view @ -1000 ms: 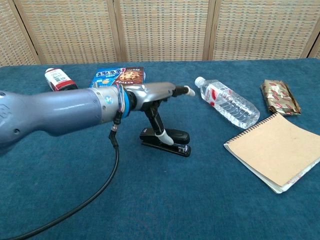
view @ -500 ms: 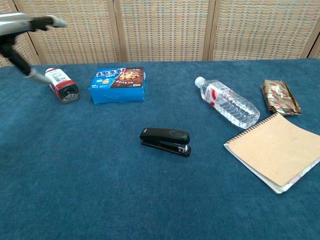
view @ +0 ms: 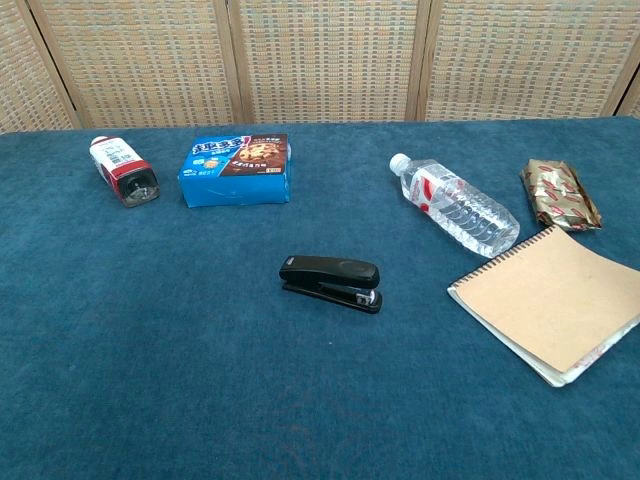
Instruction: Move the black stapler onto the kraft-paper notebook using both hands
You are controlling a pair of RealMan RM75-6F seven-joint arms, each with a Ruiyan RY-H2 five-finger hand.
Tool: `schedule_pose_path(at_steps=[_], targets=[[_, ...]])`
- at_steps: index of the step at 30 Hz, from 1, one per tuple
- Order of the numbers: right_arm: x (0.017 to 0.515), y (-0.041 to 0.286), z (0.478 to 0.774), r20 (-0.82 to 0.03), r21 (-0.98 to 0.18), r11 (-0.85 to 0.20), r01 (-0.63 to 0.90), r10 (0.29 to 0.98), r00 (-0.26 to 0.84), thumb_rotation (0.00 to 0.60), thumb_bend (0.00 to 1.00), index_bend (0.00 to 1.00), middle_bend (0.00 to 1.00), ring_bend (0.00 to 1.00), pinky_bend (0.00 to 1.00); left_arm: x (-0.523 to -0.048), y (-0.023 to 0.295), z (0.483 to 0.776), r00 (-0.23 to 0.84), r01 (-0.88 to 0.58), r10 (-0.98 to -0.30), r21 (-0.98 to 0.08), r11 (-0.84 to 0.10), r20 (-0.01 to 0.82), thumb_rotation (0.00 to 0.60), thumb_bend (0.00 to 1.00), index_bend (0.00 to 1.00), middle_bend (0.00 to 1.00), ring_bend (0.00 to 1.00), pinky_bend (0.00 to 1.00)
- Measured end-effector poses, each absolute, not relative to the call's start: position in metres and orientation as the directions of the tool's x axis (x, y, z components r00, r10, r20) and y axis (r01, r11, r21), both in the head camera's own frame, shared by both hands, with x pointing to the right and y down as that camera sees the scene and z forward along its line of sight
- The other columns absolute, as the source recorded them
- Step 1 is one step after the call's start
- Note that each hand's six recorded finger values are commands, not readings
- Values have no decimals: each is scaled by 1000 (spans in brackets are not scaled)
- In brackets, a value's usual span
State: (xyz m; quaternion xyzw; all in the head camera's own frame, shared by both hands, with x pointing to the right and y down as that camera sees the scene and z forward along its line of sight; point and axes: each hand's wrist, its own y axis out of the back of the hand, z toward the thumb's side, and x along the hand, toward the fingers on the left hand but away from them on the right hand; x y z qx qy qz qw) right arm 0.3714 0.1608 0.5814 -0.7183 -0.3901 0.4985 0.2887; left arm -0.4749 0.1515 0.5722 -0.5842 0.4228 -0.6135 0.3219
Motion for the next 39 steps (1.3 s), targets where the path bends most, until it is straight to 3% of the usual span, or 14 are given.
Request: schedule_pose_path(at_steps=[4,13,23,30,33,35,39], targets=[[312,130,588,-547,-723,-636,271,766,338,600,0,68,0,0,0,-479,151,570,-99,-107,-892,-896,-431,441,600,0,0,0,0,0],[196,80,604,-606,-594,-761,260,636,477,600,0,68,0,0,0,-480,150,565,-92,-106,-897,-900,-423,432,600,0,0,0,0,0],[94,85,657,-683,-527,-827,198,550,480,600,0,68,0,0,0,-478,148,561,-86,-127,-902,-903,-412,423,600,0,0,0,0,0],[63,96,689,-712,-565,-818,112,551,435,600,0,68,0,0,8,-478,148,563,-85,-133,-897,-897,-422,434,600,0,0,0,0,0],[59,101,698,-720,-574,-813,91,555,416,600,0,68,11,8,101,-479,147,563,-89,-135,-895,-896,-424,437,600,0,0,0,0,0],[59,103,703,-729,-573,-815,85,554,402,600,0,68,70,47,206,-480,147,563,-90,-136,-895,-895,-424,438,600,0,0,0,0,0],[56,111,711,-742,-572,-817,69,551,381,600,28,99,154,101,289,-479,146,563,-89,-139,-895,-895,-424,437,600,0,0,0,0,0]])
